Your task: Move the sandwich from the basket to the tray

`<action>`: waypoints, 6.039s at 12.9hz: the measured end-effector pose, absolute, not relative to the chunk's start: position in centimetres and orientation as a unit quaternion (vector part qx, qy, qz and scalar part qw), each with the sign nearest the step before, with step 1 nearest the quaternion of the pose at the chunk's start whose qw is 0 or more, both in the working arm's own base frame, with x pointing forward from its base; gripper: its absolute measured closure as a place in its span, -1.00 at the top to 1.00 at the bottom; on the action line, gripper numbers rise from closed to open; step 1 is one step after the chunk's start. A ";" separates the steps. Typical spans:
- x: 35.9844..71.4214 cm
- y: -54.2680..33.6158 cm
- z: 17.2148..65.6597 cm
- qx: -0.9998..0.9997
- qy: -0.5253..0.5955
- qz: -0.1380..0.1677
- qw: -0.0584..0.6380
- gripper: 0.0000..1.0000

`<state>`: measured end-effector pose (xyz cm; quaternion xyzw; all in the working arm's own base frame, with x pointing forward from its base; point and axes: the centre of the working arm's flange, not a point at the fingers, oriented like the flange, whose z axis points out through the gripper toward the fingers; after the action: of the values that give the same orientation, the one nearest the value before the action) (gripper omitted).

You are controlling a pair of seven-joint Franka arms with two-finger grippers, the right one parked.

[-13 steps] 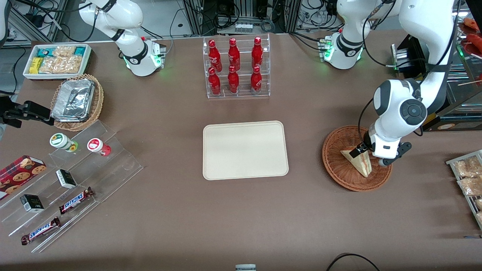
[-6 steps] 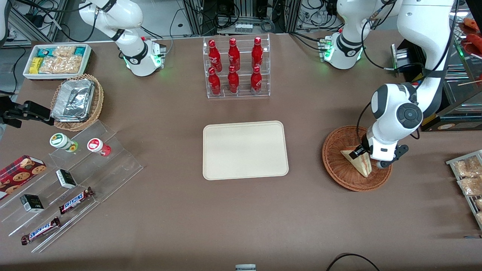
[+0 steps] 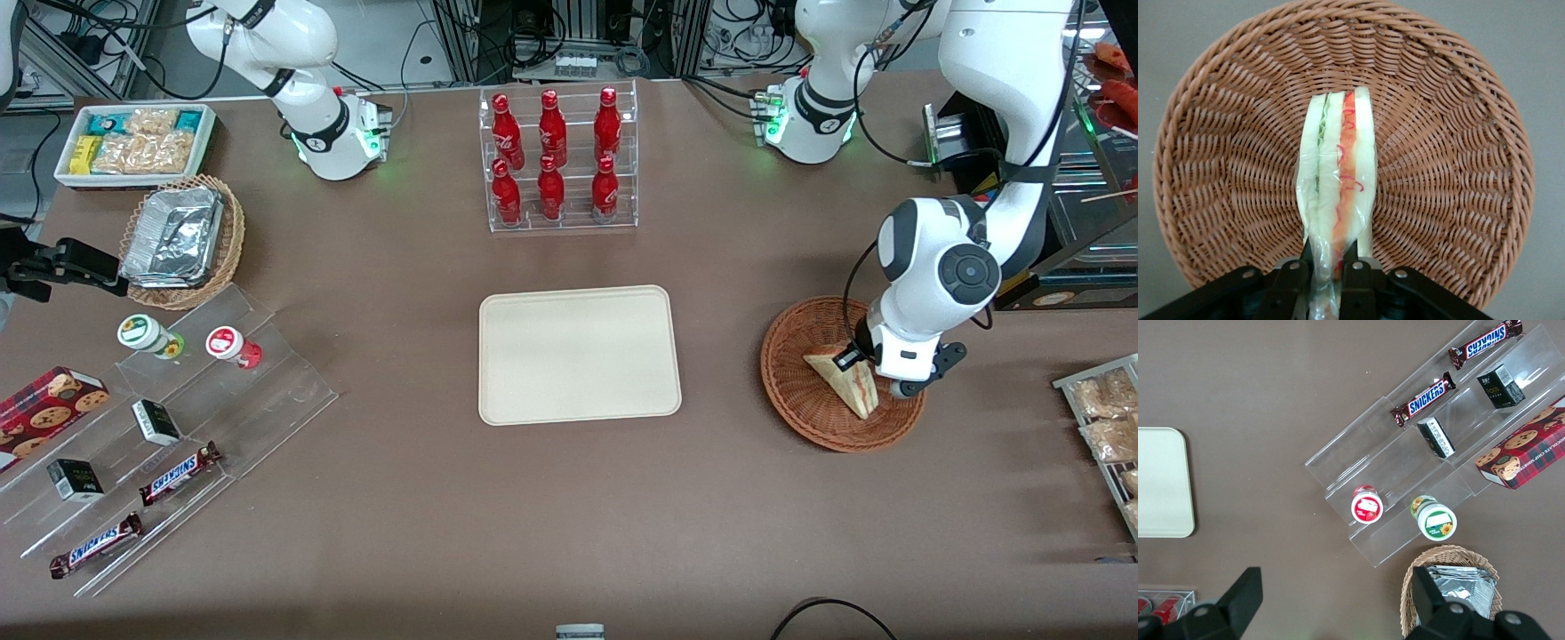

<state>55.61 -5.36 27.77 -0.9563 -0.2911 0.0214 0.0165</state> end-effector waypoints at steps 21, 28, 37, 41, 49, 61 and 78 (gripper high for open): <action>57.3 -34.8 43.7 -0.994 -0.058 0.082 -0.036 -0.72; 55.7 -42.1 38.0 -0.993 -0.032 0.109 -0.037 -0.72; 53.8 -46.8 33.6 -0.996 -0.022 0.083 -0.030 -0.72; 52.7 -48.8 31.8 -0.996 -0.029 0.075 -0.026 -0.72; 50.4 -51.8 27.1 -0.998 -0.024 0.061 -0.005 -0.72; 50.7 -52.2 28.2 -0.998 -0.028 0.053 0.001 0.77; 58.5 -26.7 52.8 -0.988 -0.130 0.065 0.043 1.00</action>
<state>58.53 -26.70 52.82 -0.9885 -0.1299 0.0650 0.0426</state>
